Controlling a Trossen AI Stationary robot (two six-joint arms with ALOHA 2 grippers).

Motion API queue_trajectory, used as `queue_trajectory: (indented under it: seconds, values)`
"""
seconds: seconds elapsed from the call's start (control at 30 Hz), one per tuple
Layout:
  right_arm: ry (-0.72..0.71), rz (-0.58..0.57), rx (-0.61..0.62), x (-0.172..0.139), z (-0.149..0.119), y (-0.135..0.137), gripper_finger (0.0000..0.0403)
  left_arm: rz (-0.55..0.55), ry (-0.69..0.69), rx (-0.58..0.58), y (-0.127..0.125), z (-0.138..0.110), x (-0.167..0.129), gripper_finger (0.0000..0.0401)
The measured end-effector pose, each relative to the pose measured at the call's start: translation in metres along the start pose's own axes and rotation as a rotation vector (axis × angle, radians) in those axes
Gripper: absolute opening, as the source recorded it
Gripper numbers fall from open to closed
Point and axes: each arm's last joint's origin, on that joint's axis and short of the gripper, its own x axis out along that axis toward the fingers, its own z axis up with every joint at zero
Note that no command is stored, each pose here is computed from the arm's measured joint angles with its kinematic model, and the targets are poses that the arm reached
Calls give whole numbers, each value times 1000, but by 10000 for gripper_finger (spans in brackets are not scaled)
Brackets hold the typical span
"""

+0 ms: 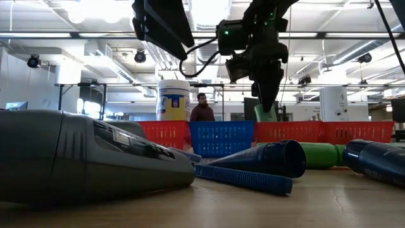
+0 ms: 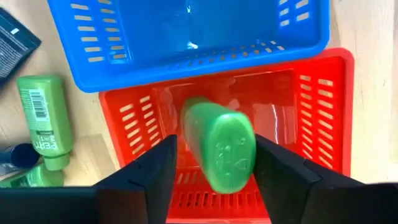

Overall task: Pick & Place Travel size toiletries
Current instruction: Put the green shampoo into the middle red bin

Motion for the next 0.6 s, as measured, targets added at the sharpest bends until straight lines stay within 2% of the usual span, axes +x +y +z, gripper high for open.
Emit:
queue_trajectory:
  seconds: [0.07, 0.37, 0.47, 0.6]
  values:
    - [0, -17, -1, 0, 0, -1, 204, 0, 0, 0, 0, 0, 0, 259]
    - [-74, -246, 9, -13, -3, 0, 245, 4, 7, 3, 0, -1, 0, 259]
    - [-112, -247, 22, -24, -8, 6, 259, 4, 8, 6, 0, -1, 0, 259]
    - [-171, -223, 31, -39, -23, 27, 276, 5, 9, 24, 0, -1, 0, 259]
